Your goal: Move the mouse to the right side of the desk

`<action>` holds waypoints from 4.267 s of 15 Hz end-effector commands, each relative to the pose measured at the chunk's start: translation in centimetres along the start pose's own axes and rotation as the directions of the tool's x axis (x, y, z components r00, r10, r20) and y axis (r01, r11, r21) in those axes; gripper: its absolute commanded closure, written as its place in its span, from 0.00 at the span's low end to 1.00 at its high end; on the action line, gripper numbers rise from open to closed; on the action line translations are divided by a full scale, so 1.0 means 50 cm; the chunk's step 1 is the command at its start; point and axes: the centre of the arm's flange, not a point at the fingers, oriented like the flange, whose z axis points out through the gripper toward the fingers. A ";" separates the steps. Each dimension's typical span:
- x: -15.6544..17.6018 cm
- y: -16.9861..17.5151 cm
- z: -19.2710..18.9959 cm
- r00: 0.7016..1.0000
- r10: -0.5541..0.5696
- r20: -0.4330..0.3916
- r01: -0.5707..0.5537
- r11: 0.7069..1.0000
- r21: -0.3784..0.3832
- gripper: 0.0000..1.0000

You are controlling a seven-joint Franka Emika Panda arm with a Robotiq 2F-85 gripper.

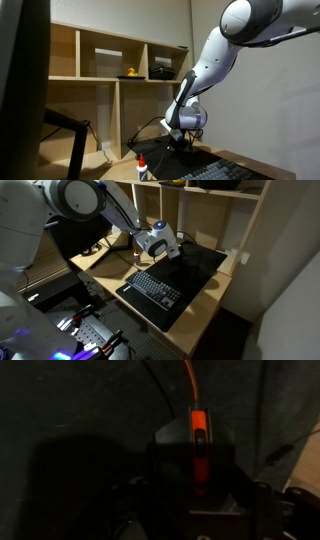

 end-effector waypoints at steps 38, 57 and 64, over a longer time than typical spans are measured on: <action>0.450 0.278 -0.045 0.859 0.485 -0.164 -0.512 0.818 -0.260 0.30; 0.411 0.249 -0.031 0.400 0.870 -0.287 -0.917 0.382 -0.117 0.55; 0.400 0.256 -0.040 0.131 0.912 -0.390 -0.987 0.158 0.039 0.55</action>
